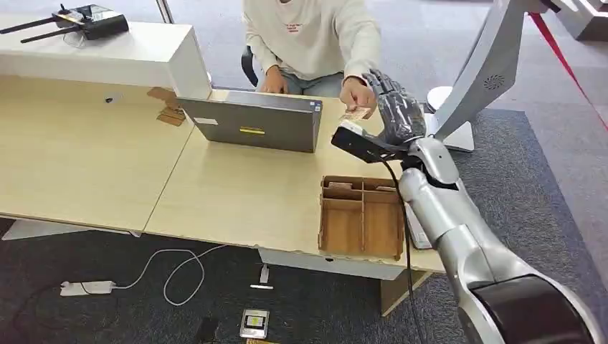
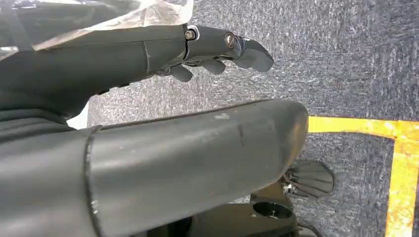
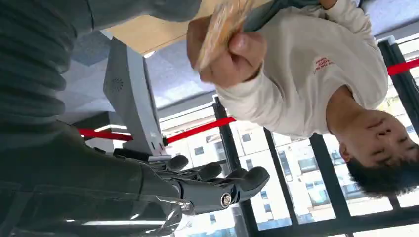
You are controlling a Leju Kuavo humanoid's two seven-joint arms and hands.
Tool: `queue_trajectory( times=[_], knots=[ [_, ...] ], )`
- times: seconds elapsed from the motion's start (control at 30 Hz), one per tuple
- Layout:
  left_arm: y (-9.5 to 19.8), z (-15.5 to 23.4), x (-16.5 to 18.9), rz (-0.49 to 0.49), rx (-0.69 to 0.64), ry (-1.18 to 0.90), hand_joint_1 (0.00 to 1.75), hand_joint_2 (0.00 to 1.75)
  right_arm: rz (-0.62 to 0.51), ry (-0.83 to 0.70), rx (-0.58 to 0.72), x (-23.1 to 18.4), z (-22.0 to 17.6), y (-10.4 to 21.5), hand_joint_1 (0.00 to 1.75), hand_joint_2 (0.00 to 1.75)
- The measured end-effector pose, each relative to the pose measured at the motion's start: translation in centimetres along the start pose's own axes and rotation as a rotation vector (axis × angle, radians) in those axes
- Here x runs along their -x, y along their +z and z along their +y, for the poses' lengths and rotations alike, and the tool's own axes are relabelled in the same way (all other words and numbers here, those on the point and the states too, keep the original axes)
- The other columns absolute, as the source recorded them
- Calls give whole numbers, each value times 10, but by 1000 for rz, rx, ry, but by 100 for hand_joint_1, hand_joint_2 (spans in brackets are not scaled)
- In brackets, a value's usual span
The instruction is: Pass the card to the sensor for recognition and then transmit it.
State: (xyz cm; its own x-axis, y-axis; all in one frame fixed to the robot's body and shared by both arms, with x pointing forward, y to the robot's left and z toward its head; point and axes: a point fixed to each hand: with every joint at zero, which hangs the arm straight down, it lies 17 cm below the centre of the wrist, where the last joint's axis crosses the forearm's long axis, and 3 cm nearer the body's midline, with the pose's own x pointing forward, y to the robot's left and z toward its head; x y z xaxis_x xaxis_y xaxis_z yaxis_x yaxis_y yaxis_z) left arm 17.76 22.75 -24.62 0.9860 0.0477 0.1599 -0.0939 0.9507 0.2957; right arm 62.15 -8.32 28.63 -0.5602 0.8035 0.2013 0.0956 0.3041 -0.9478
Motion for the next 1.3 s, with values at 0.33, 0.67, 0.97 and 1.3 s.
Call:
queue_trajectory(
  times=[0.33, 0.67, 0.97, 1.3],
  knots=[
    [-1, 1, 7, 5, -15, 12, 0, 0, 23, -181, 101, 24, -46, -1, 0, 175],
    [1, -7, 18, 46, 4, 91, 0, 0, 82, -434, 119, 72, -52, 38, 0, 175],
    [4, -13, 22, 68, 18, 118, 0, 0, 167, -502, 67, 102, -2, 88, 0, 175],
    [5, -15, 20, 63, 24, 128, 0, 0, 200, -489, 23, 109, 18, 108, 0, 175]
  ],
)
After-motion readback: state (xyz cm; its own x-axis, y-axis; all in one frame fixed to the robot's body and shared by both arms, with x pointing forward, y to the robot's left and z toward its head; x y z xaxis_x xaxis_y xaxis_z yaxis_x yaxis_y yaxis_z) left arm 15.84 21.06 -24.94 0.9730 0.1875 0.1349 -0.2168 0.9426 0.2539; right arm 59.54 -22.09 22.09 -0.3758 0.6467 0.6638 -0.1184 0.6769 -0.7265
